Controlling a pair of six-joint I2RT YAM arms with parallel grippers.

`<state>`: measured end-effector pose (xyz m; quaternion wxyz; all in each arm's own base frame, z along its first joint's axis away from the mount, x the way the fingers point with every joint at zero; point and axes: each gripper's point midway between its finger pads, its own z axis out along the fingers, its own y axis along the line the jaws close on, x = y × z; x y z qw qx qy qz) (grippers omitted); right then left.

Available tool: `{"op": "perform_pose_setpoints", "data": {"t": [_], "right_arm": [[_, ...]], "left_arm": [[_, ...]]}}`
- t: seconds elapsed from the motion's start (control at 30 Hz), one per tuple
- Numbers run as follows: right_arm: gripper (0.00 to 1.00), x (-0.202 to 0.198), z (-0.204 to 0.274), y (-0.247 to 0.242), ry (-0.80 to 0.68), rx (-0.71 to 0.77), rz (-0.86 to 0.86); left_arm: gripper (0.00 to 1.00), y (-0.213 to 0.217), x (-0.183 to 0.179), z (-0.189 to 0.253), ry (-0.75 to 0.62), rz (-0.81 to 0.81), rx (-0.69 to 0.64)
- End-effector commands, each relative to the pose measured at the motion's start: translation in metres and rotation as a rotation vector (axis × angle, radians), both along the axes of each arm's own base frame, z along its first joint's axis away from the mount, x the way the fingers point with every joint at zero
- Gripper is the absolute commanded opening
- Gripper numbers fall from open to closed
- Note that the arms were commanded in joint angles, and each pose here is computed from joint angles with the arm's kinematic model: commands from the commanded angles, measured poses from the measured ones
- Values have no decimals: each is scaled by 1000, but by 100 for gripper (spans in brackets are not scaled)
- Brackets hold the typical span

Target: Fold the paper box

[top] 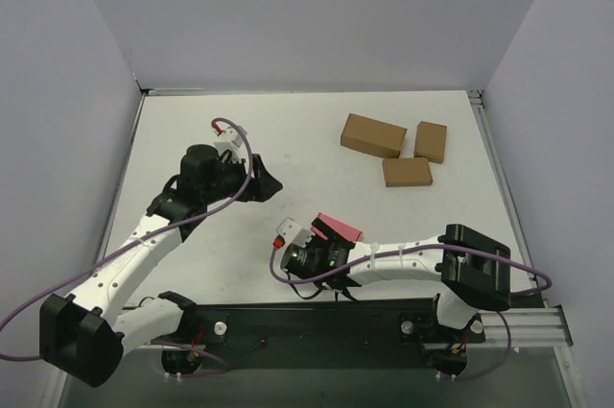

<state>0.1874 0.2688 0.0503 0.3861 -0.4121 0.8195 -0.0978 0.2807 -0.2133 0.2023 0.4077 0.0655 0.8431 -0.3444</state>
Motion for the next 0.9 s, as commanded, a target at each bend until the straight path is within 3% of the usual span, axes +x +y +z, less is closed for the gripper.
{"op": "perform_pose_setpoints", "data": {"t": [0.0,0.37,0.43,0.7,0.87], "right_arm": [[72,7,6,-9,-119,-125,-12],[57,7,-8,-11,-256,-326,-10],[46,9,-8,-13,-284,-353,-17],[18,9,-11,-17,-310,-409,-2],[5,5,-3,-14,-305,-412,19]], "left_arm": [[86,21,-2,28,-15,-11,-5],[86,38,9,28,-7,14,-51],[86,40,11,24,-2,16,-45],[86,44,16,8,6,18,-26],[86,44,17,8,-7,-2,-16]]}}
